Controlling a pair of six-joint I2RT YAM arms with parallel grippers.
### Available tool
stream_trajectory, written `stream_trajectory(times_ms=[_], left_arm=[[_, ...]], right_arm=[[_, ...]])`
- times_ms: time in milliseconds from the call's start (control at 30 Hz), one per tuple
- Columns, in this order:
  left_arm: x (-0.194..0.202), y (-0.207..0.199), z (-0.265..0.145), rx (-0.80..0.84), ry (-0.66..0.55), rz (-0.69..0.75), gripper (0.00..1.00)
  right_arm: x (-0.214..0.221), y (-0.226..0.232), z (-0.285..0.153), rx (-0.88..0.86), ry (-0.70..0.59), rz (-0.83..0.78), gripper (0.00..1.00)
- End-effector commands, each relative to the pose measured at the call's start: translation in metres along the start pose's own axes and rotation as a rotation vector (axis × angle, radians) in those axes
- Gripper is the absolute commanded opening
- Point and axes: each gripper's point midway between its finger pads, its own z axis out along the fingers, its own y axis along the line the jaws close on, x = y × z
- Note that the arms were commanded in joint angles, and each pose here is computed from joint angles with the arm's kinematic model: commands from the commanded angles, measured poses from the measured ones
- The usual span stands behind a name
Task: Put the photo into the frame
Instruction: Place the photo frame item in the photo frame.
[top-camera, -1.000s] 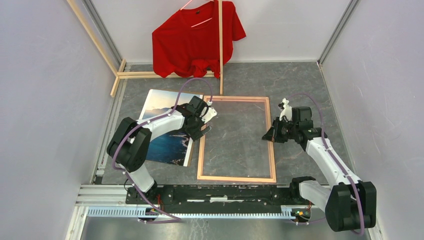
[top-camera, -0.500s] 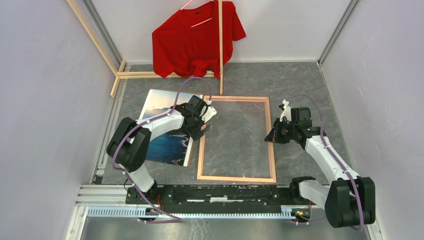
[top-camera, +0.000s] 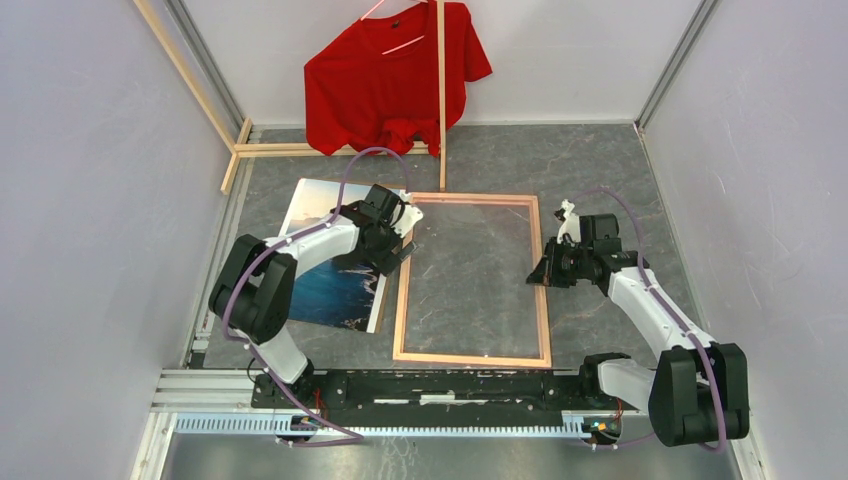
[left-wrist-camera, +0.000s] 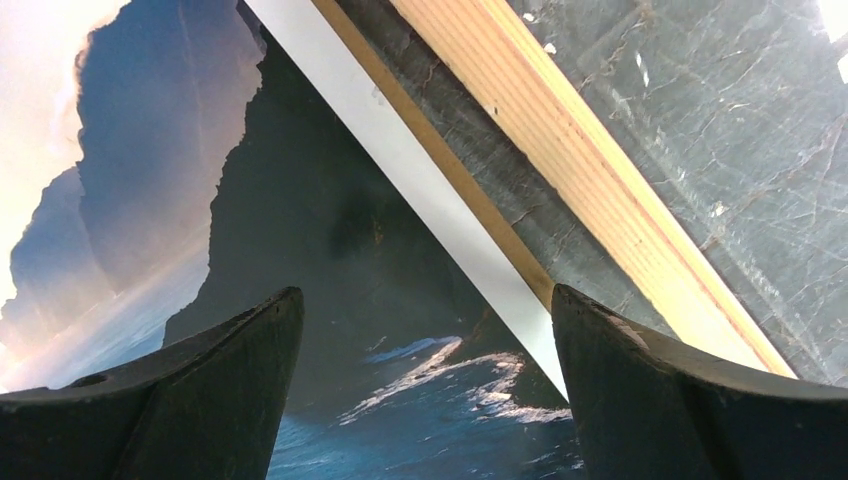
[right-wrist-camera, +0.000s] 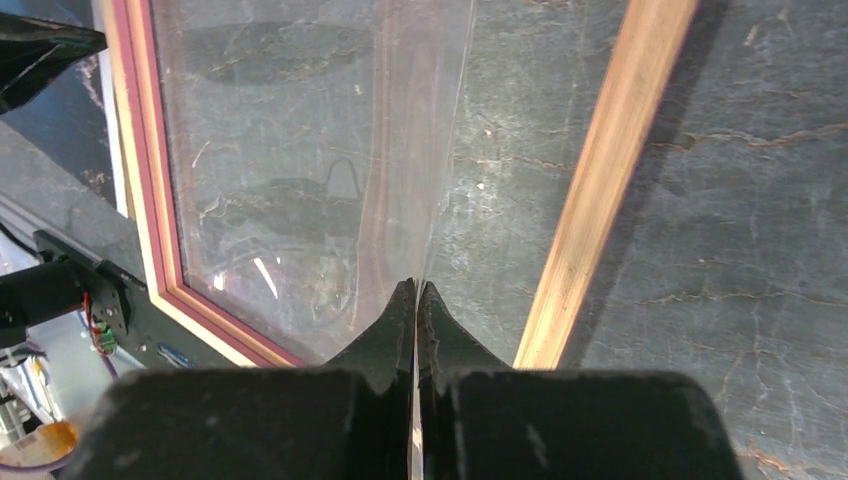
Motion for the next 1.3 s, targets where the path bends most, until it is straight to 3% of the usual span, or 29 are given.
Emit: stream_trajectory(times_ms=[0,767,1267], left_arm=[[-0.009,-0.007,0.005,0.029,-0.038,-0.048,0.98],[-0.005,-0.015,0.013,0.067,-0.031,-0.037,0.98],[-0.007,-0.011,0.007,0.056,-0.047,-0.028,0.98]], right_arm=[[0.005,0.013,0.000,-0.090,0.025,-0.036,0.00],[-0.009,0.083,-0.016,-0.495,-0.030,0.066,0.00],[-0.020,0.097,-0.036,-0.615,-0.090,0.116,0.00]])
